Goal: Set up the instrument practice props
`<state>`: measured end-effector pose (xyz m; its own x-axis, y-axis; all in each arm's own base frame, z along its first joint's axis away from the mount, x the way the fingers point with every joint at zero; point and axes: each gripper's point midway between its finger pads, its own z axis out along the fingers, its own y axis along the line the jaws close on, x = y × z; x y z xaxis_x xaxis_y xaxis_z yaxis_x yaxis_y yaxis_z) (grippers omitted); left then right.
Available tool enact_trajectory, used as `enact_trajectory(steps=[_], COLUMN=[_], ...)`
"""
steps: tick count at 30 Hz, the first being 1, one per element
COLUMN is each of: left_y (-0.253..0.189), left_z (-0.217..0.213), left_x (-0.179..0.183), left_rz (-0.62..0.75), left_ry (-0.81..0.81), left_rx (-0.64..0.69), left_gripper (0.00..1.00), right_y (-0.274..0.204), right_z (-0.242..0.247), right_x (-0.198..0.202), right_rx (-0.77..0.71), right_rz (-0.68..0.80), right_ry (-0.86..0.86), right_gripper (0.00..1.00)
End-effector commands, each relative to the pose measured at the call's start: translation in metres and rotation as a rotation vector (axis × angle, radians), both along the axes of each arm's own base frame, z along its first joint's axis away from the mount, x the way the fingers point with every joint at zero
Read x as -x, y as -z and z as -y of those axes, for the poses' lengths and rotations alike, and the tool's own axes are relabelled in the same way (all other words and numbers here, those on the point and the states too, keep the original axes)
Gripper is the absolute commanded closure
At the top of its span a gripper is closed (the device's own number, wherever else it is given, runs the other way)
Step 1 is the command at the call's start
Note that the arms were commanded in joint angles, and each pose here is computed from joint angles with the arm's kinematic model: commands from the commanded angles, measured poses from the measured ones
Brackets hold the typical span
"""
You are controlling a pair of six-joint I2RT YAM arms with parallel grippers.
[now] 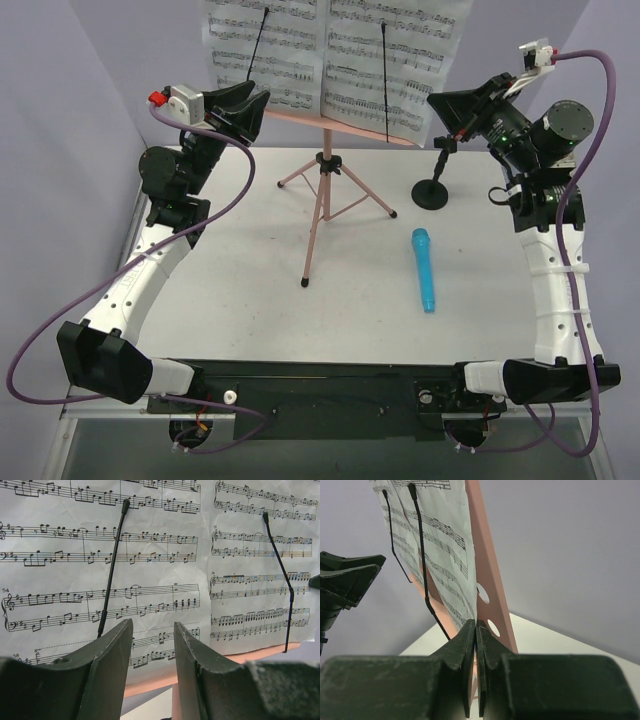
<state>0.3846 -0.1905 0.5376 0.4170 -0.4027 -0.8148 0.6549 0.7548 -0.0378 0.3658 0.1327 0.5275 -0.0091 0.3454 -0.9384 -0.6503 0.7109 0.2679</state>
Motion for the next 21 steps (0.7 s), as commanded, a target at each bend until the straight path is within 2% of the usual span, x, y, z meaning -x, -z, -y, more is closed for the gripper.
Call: enact_trajectory(steps=[1,10,11,12,13,15,17,21], left_y=[-0.015,-0.017,-0.017,-0.017,-0.019,-0.021,-0.022,-0.027], left_z=[-0.005,-0.005,-0.005,-0.005,-0.005,-0.006,-0.008,-0.017], left_x=[0.009,0.011,0.011,0.012,0.014,0.018,0.023,0.046], left_rz=[0.051,0.056,0.054,0.056,0.058,0.06,0.06,0.066], left_ry=[-0.002,0.001,0.002,0.005,0.006,0.007,0.007,0.0], left_rx=[0.015,0.016,0.014,0.013,0.013,0.01,0.009,0.02], left_gripper=[0.52,0.52,0.52,0.52,0.51,0.47,0.42,0.36], right_y=[-0.023,-0.026,-0.025,-0.026,-0.025,-0.025,-0.022,-0.015], right_z=[0.007,0.008,0.007,0.007,0.007,0.009,0.013,0.024], right_x=[0.017,0.019,0.02,0.02,0.022,0.026,0.032,0.047], right_rx=[0.012,0.018,0.021,0.022,0.026,0.034,0.045,0.067], right_rz=[0.102,0.108,0.108,0.11,0.113,0.121,0.125,0.126], right_ry=[0.023,0.027,0.023,0.022,0.023,0.035,0.058,0.126], right_gripper=[1.0,1.0,0.9,0.84,0.72,0.6,0.54,0.49])
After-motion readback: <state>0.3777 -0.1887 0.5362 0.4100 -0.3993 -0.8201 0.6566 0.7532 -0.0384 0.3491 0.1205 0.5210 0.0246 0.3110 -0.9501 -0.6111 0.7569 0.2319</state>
